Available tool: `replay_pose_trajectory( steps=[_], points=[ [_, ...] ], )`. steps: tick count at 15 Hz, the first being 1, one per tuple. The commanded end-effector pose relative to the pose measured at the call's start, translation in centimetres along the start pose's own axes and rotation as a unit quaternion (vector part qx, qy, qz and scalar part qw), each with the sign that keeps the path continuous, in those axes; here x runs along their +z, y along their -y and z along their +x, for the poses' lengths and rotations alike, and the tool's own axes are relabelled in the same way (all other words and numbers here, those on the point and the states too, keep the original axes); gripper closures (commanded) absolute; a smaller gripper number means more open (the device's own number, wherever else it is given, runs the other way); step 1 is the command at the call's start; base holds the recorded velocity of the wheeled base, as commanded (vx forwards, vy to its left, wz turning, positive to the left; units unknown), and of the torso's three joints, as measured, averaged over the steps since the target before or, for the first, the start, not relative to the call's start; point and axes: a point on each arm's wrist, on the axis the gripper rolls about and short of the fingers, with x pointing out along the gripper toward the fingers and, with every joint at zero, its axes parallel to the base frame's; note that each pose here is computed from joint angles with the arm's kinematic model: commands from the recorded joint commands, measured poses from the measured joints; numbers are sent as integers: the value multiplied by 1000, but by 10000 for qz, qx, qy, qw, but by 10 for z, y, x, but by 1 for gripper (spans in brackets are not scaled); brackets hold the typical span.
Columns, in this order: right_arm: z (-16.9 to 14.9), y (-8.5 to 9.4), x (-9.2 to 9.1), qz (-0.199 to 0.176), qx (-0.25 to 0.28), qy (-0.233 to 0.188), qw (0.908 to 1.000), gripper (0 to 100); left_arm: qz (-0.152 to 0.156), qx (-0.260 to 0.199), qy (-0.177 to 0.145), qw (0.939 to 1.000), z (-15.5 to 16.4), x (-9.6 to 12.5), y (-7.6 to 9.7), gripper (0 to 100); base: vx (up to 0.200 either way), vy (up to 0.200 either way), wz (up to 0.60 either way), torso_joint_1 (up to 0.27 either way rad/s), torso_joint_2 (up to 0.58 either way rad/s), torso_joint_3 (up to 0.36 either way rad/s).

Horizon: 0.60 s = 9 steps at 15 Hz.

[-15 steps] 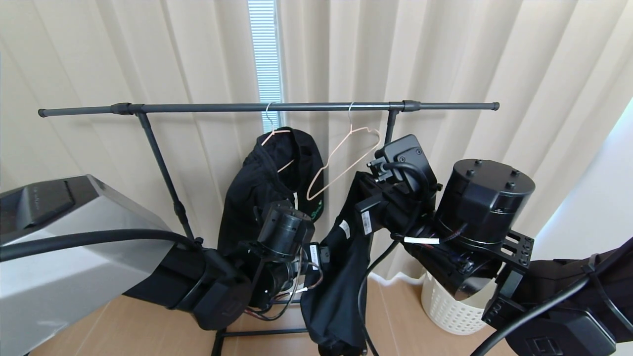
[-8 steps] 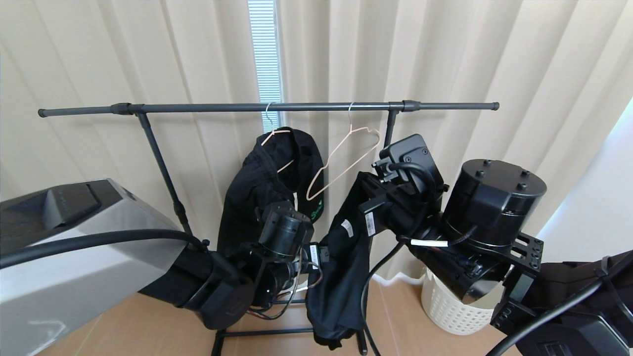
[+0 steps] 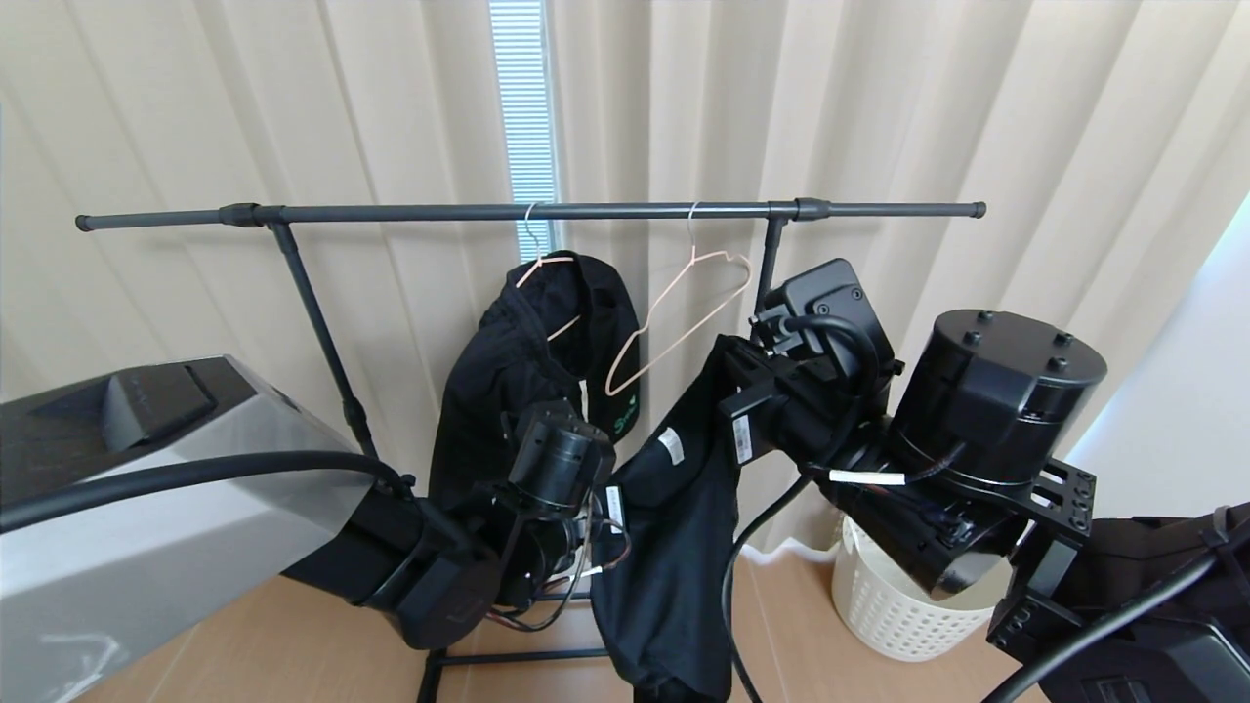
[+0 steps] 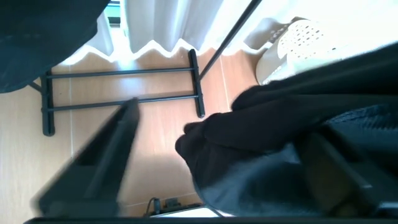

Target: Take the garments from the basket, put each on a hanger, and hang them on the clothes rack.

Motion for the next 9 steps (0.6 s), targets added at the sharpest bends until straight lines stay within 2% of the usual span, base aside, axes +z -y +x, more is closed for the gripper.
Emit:
replay_pose_trajectory(
  steps=[1, 4, 5, 9],
  points=[
    [2, 8, 0, -1, -131, 0, 9999, 100, -1, -15, 40, 10000, -4, 2, 1, 100, 0, 0, 0, 0, 0, 0],
    [10, 31, -2, -20, -485, -30, 9988, 100, -15, -66, 265, 9996, -21, 16, 1, 100, 0, 0, 0, 0, 0, 0],
    [11, 37, -4, -132, -573, -61, 9983, 100, 32, -68, 319, 9995, -28, 19, -1, 100, 0, 0, 0, 0, 0, 0],
    [17, 46, -14, -440, -725, -248, 9961, 100, 95, -194, 600, 9980, -51, 35, -2, 100, 0, 0, 0, 0, 0, 0]
  ],
)
